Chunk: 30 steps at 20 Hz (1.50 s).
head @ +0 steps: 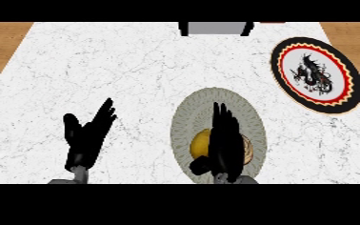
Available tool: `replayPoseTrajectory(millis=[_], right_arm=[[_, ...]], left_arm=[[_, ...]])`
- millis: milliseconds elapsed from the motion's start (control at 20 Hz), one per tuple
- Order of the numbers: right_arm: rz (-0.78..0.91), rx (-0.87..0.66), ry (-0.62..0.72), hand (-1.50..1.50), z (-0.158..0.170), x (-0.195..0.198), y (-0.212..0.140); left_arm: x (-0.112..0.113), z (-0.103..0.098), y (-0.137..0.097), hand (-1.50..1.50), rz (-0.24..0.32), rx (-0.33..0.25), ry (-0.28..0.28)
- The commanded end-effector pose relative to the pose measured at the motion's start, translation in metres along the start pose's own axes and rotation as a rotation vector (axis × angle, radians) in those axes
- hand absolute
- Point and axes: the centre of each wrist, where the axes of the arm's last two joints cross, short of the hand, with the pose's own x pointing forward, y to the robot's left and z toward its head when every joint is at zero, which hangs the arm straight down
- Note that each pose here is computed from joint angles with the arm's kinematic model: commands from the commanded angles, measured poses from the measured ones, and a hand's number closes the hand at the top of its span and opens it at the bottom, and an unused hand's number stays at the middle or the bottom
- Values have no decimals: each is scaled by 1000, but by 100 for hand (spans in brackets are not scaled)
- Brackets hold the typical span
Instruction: Pick the lemon from the placemat and place it in the plate
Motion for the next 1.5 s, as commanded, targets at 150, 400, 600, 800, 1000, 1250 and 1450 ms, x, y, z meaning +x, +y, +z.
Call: replayPoseTrajectory(millis=[150, 400, 600, 800, 1000, 1250, 1450], right_arm=[[-7, 36, 100, -150, -10, -10, 28], [130, 66, 20, 150, -15, -14, 32], [145, 30, 30, 150, -32, 2, 27], [155, -73, -7, 150, -7, -7, 32], [3, -290, 117, 150, -73, 27, -18], [-85, -493, 350, 150, -133, 32, -91], [-75, -737, 399, 150, -158, 44, -140]], left_arm=[[5, 13, 7, 0, -4, 1, -14], [-2, -4, 13, 0, -4, 4, 0], [-8, -5, 1, 0, 28, 2, -3], [14, -13, 7, 0, -9, 19, -18], [14, -9, -3, 0, -21, -23, -13], [4, -7, -4, 0, -23, -45, -27], [8, -10, -7, 0, -30, -59, -31]])
